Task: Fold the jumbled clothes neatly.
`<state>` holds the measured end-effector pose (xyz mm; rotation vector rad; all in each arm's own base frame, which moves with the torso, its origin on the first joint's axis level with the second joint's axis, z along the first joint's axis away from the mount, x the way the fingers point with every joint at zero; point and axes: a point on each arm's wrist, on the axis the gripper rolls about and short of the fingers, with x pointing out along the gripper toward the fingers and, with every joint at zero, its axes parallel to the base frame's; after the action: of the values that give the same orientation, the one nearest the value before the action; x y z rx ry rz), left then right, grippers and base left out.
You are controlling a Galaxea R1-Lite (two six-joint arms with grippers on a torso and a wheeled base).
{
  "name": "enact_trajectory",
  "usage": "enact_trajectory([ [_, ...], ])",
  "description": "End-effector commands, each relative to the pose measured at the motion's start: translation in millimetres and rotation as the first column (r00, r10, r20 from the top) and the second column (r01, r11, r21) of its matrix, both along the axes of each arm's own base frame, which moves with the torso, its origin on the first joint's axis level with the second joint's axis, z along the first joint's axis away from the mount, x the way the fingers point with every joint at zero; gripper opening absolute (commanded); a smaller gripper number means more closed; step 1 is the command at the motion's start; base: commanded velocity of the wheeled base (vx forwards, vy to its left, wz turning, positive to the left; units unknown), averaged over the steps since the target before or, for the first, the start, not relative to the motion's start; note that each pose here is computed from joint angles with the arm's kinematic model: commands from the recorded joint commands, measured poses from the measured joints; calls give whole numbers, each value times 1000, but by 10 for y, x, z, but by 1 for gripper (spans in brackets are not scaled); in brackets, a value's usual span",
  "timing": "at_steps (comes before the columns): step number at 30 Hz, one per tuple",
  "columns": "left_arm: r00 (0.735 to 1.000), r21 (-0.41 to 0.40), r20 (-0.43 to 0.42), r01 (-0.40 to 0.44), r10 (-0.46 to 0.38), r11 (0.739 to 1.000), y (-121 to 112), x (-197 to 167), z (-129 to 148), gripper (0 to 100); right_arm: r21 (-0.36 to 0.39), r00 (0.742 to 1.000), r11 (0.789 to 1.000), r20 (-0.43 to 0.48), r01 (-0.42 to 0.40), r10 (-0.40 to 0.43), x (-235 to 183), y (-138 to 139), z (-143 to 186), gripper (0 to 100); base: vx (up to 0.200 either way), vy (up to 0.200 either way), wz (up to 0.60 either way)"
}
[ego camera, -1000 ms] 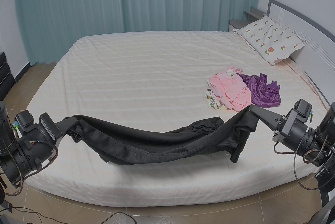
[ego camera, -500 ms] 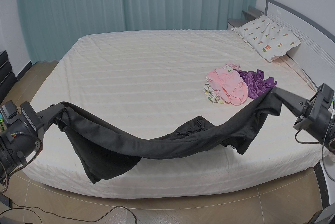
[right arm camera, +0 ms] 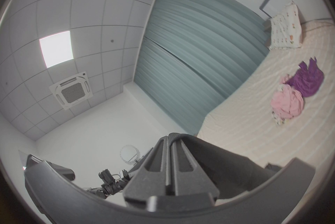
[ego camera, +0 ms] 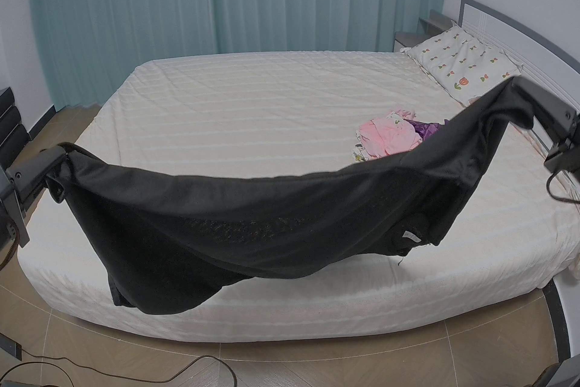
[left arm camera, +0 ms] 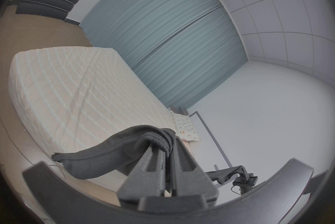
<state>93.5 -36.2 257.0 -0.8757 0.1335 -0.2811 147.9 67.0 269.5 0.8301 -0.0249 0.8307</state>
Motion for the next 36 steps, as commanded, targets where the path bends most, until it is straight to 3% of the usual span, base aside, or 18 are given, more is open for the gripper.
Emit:
enact_trajectory([
  [1, 999, -14, 35, -2, 2, 1000, 18, -41, 93, 0, 49, 992, 999, 125, -1, -5, -132, -57, 406, 0, 0, 0, 0],
  [7, 1000, -1, 4, -7, 7, 1000, -43, 121, 127, 0, 43, 994, 999, 112, 2, -7, -91, -48, 704, 0, 0, 0, 0],
  [12, 997, 28, -71, -15, 17, 1000, -113, 347, 25, 0, 31, 996, 999, 77, 38, -41, 282, 27, 795, 0, 0, 0, 0],
  [19, 976, 75, -202, -68, 82, 995, -136, 753, -187, 0, -38, 995, 997, -82, 61, -64, 1107, 261, 395, 0, 0, 0, 0],
  [27, 958, 86, -266, -88, 108, 992, -99, 1003, -335, 0, -45, 992, 993, -54, 109, -111, 1675, 434, 144, 0, 100, 0, 0],
  [36, 941, 99, -306, -120, 145, 988, -71, 1246, -479, 0, -56, 992, 992, -39, 116, -118, 1834, 485, 57, 0, 200, 0, 0],
])
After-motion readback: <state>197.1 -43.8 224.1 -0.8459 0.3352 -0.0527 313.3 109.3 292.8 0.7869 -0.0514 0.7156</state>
